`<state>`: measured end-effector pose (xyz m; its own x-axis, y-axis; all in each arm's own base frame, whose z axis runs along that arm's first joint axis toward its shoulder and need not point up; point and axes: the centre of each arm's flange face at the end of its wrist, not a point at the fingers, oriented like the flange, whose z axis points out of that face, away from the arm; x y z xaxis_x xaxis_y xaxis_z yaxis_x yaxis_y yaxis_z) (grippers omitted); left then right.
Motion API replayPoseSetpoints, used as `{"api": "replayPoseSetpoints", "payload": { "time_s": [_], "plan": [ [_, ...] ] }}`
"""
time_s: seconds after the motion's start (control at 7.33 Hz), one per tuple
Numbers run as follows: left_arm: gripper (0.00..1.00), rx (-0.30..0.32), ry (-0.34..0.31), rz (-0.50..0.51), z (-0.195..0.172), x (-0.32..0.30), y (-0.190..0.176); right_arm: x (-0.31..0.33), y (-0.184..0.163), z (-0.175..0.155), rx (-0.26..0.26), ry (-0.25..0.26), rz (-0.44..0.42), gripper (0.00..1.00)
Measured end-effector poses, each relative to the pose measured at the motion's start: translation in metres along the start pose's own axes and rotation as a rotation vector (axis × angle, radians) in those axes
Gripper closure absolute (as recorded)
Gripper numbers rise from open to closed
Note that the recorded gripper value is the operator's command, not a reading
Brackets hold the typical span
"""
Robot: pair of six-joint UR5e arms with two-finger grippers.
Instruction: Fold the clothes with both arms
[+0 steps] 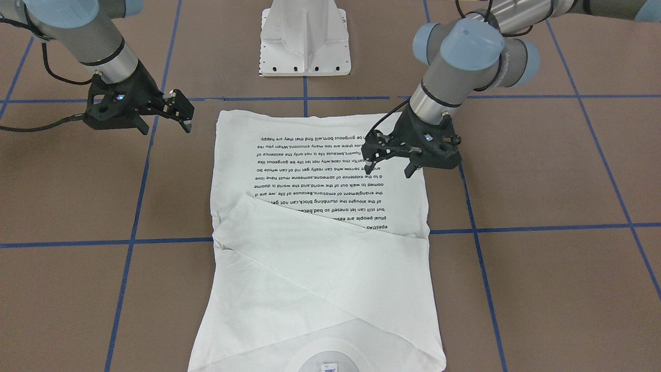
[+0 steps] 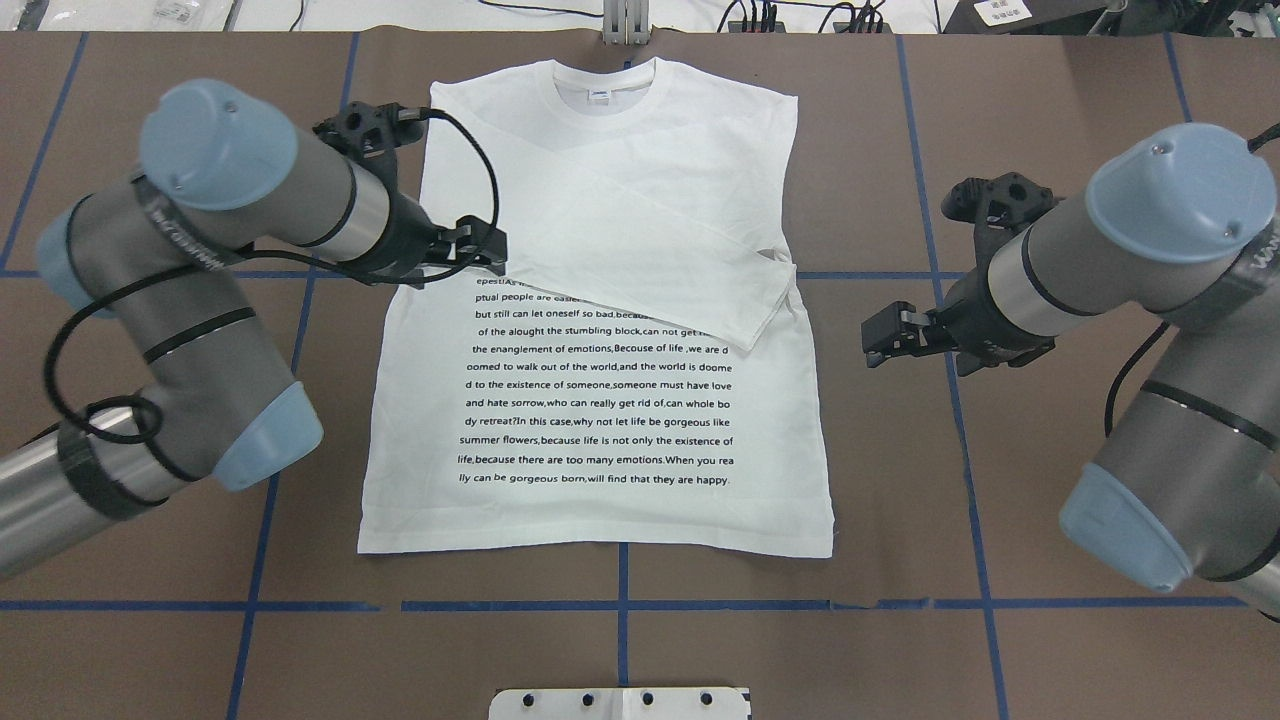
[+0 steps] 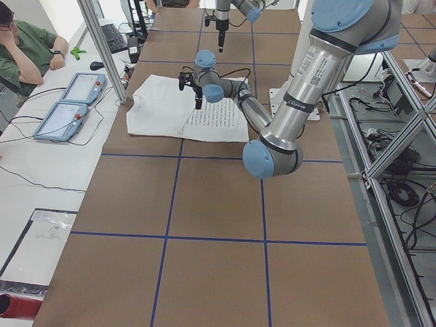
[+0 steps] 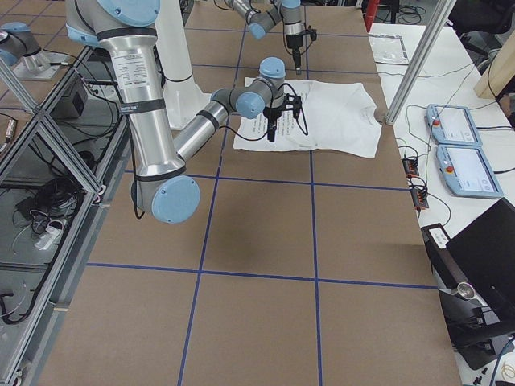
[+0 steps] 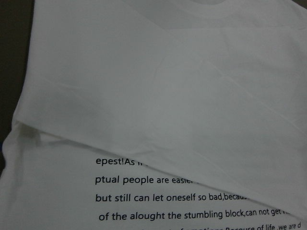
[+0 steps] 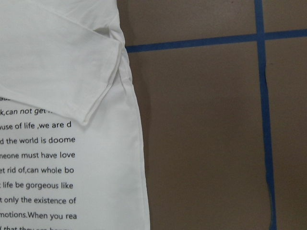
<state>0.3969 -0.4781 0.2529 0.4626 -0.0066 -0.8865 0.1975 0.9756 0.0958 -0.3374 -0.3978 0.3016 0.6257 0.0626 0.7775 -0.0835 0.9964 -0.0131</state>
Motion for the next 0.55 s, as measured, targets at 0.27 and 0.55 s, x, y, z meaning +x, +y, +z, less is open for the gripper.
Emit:
{"api": "replayPoseSetpoints", "payload": {
  "time_s": [0.27, 0.55],
  "plan": [
    [0.01, -0.005, -0.006, 0.008, -0.044, -0.046, 0.038, -0.025, 0.057, 0.026, 0.013, 0.026, 0.012, 0.00],
    [0.01, -0.006, -0.011, 0.006, -0.058, -0.061, 0.050, -0.050, 0.111, 0.059, 0.041, 0.056, 0.018, 0.00]
  ]
}}
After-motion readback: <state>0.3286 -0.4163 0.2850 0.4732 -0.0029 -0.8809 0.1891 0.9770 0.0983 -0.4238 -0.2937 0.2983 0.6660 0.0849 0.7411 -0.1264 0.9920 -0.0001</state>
